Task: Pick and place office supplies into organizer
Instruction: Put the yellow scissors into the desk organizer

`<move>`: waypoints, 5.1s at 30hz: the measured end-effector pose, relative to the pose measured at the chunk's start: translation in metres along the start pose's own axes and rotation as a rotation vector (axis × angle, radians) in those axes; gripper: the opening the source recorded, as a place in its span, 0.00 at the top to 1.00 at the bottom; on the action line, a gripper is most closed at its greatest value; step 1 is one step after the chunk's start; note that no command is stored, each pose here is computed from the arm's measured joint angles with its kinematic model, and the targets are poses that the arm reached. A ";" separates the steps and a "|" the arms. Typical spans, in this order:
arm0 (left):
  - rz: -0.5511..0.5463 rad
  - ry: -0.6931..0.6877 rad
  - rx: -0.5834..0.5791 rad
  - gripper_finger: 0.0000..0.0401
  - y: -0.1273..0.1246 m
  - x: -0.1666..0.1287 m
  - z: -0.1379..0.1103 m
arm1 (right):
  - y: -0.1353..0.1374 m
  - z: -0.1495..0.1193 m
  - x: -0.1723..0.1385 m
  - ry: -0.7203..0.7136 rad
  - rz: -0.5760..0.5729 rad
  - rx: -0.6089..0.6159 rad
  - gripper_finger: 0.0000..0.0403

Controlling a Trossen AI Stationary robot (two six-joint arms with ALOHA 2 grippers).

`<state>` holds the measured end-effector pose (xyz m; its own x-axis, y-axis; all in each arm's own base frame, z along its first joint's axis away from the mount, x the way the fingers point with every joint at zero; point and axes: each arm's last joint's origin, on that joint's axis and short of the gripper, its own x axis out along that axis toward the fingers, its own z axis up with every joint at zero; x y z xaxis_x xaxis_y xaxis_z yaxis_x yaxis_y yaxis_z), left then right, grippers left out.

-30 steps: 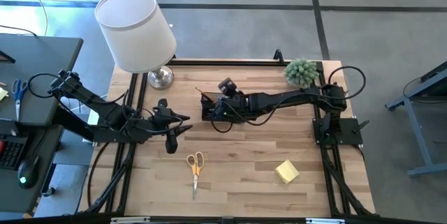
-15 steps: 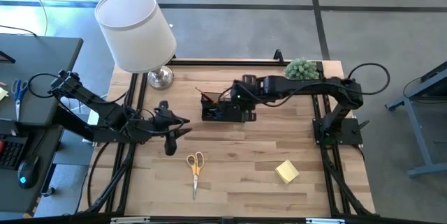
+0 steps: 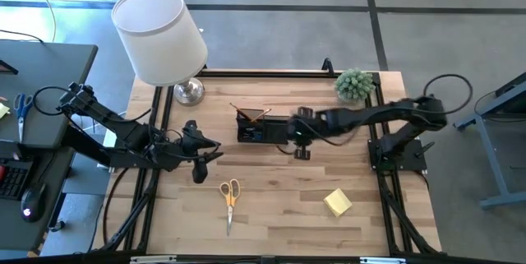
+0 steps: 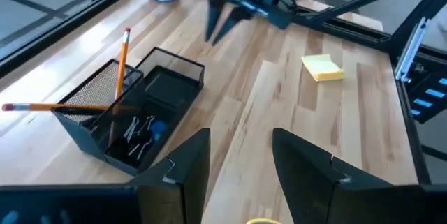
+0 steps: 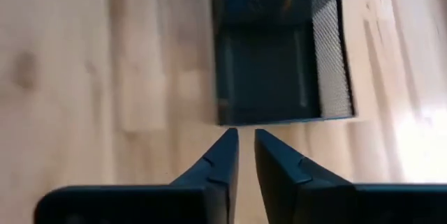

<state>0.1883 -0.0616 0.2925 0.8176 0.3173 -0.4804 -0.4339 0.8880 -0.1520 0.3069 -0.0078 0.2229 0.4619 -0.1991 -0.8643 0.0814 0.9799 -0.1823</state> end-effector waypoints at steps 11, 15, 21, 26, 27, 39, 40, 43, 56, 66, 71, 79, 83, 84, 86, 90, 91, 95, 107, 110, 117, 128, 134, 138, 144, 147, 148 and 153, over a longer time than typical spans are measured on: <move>0.046 0.061 -0.001 0.64 -0.008 0.016 -0.011 | 0.056 -0.074 -0.022 -0.416 0.030 0.209 0.95; 0.046 0.092 -0.036 0.64 -0.010 0.021 -0.015 | 0.070 -0.093 -0.016 -0.464 0.079 0.258 0.95; 0.048 0.141 -0.052 0.64 -0.014 0.028 -0.021 | 0.088 -0.105 -0.013 -0.504 -0.021 0.215 0.95; 0.062 0.169 -0.044 0.64 -0.014 0.031 -0.025 | 0.098 -0.106 -0.019 -0.557 -0.047 0.163 0.95; 0.062 0.162 -0.049 0.64 -0.015 0.031 -0.024 | 0.099 -0.106 -0.020 -0.564 -0.051 0.152 0.95; 0.072 0.098 -0.125 0.64 -0.012 0.040 -0.015 | 0.099 -0.091 -0.002 -0.641 -0.079 0.144 0.95; 0.072 0.100 -0.129 0.64 -0.011 0.041 -0.014 | 0.100 -0.088 0.001 -0.646 -0.041 0.153 0.94; 0.083 0.095 -0.085 0.64 -0.009 0.046 -0.012 | 0.100 -0.081 0.012 -0.677 0.044 0.169 0.93; -0.125 -0.024 0.020 0.64 -0.038 0.073 -0.003 | 0.159 -0.090 0.047 -0.734 0.212 0.257 0.96; -0.282 -0.051 -0.022 0.64 -0.070 0.065 -0.016 | 0.195 -0.080 0.030 -0.814 0.171 0.209 0.99; -0.282 -0.040 -0.006 0.64 -0.083 0.062 -0.029 | 0.191 -0.062 0.030 -0.824 0.212 0.224 0.96; -0.308 -0.005 -0.020 0.64 -0.097 0.053 -0.046 | 0.212 -0.059 0.040 -0.760 0.334 0.236 0.92; -0.329 0.009 -0.018 0.64 -0.101 0.047 -0.050 | 0.228 -0.063 0.049 -0.747 0.297 0.187 0.91; -0.332 0.013 -0.013 0.64 -0.102 0.046 -0.052 | 0.231 -0.062 0.051 -0.749 0.291 0.174 0.91; -0.325 0.029 -0.011 0.64 -0.102 0.045 -0.054 | 0.235 -0.060 0.055 -0.748 0.285 0.162 0.91; -0.281 0.083 -0.031 0.64 -0.097 0.046 -0.060 | 0.237 -0.057 0.060 -0.743 0.265 0.137 0.93; -0.269 0.094 -0.034 0.64 -0.096 0.046 -0.061 | 0.236 -0.057 0.061 -0.743 0.262 0.136 0.93; -0.222 0.140 -0.039 0.64 -0.091 0.047 -0.066 | 0.233 -0.055 0.063 -0.740 0.248 0.134 0.95; -0.119 0.237 -0.044 0.64 -0.081 0.047 -0.076 | 0.232 -0.055 0.064 -0.731 0.259 0.147 0.95; -0.122 0.232 -0.044 0.64 -0.081 0.047 -0.076 | 0.232 -0.055 0.064 -0.730 0.258 0.146 0.95; -0.142 0.214 -0.010 0.64 -0.083 0.047 -0.074 | 0.233 -0.056 0.064 -0.729 0.262 0.146 0.95; -0.115 0.160 -0.017 0.64 -0.083 0.048 -0.072 | 0.233 -0.056 0.064 -0.728 0.262 0.147 0.95; -0.112 0.158 -0.017 0.64 -0.083 0.048 -0.072 | 0.233 -0.057 0.064 -0.711 0.282 0.173 0.95; -0.100 0.145 -0.016 0.64 -0.083 0.048 -0.071 | 0.235 -0.059 0.064 -0.699 0.293 0.169 0.94; -0.096 0.151 -0.010 0.64 -0.082 0.048 -0.072 | 0.235 -0.058 0.064 -0.705 0.274 0.172 0.93; -0.085 0.159 0.002 0.64 -0.081 0.048 -0.073 | 0.235 -0.058 0.064 -0.705 0.273 0.173 0.93; -0.083 0.161 0.004 0.64 -0.080 0.048 -0.073 | 0.235 -0.059 0.064 -0.705 0.275 0.171 0.93; -0.084 0.161 0.003 0.64 -0.081 0.048 -0.073 | 0.237 -0.060 0.063 -0.706 0.277 0.165 0.94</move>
<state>0.2345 -0.1423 0.2186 0.7801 0.1846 -0.5979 -0.3649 0.9104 -0.1950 0.3025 0.2106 0.0974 0.9336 0.0550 -0.3541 -0.0140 0.9930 0.1172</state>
